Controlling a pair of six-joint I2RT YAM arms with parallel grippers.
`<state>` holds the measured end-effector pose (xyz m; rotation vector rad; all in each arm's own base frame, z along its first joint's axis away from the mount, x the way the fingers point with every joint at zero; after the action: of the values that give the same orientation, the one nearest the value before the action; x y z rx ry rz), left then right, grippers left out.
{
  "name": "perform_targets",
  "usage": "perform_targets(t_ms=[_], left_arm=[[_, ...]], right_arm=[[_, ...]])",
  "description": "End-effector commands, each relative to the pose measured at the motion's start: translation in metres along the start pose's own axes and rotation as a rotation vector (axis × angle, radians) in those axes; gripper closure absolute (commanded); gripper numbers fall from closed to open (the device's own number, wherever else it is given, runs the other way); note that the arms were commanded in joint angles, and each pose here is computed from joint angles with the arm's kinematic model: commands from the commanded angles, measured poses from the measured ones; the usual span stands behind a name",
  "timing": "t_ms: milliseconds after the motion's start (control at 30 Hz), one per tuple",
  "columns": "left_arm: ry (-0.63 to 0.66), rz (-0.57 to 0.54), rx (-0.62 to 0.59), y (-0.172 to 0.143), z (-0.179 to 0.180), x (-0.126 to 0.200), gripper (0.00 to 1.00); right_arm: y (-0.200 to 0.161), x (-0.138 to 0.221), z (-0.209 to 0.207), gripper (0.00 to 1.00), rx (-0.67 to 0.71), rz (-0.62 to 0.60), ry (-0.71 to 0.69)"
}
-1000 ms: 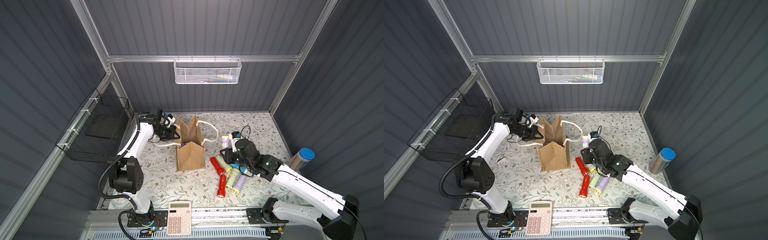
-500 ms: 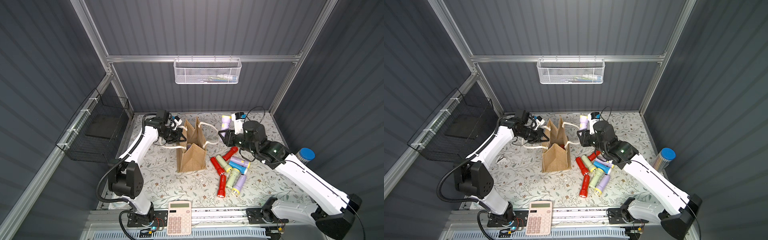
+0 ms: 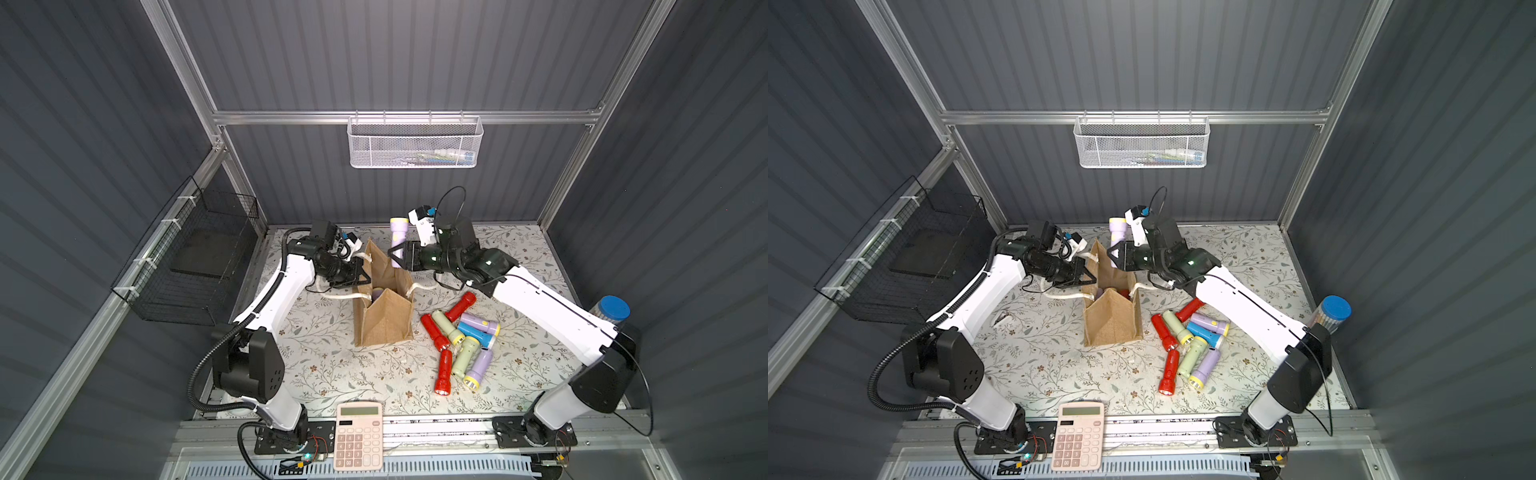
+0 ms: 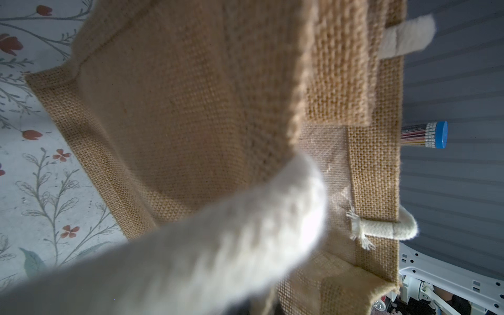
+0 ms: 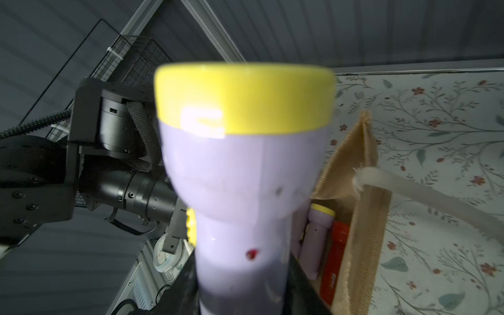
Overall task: Put the flashlights into the tote bags
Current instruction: Place the flashlight in the canvas bag.
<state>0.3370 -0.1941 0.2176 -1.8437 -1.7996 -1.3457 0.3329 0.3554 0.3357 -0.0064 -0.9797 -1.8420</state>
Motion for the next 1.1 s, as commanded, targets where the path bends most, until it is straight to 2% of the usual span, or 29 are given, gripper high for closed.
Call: perform_targets(t_ms=[0,100,500,1067], left_arm=[[0.023,0.013,0.017,-0.004,-0.003,0.005,1.0],[0.049,-0.005,0.024,0.0,0.001,0.007,1.0],[0.063,-0.073,0.024,0.016,-0.005,0.023,1.0],[0.11,-0.07,0.05,0.018,0.009,0.032,1.0]], right_arm=[[-0.006,-0.01,0.02,0.89,-0.002,0.054,0.079],[-0.02,-0.028,0.022,0.9,-0.031,0.117,0.108],[-0.063,-0.064,-0.016,0.88,-0.092,0.256,0.026],[-0.116,-0.096,-0.087,0.91,-0.066,0.428,-0.251]])
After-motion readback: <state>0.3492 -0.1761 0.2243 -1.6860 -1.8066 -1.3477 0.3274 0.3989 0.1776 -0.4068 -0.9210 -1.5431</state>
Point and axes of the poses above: each gripper's point midway between its finger pads, its own x axis back along the fingers, its own z axis along the line the jaws close on, y = z × x, the point moved 1 cm from there along x, back along the fingers, and after that the axes turned 10 degrees about -x, right-handed, at the moved point
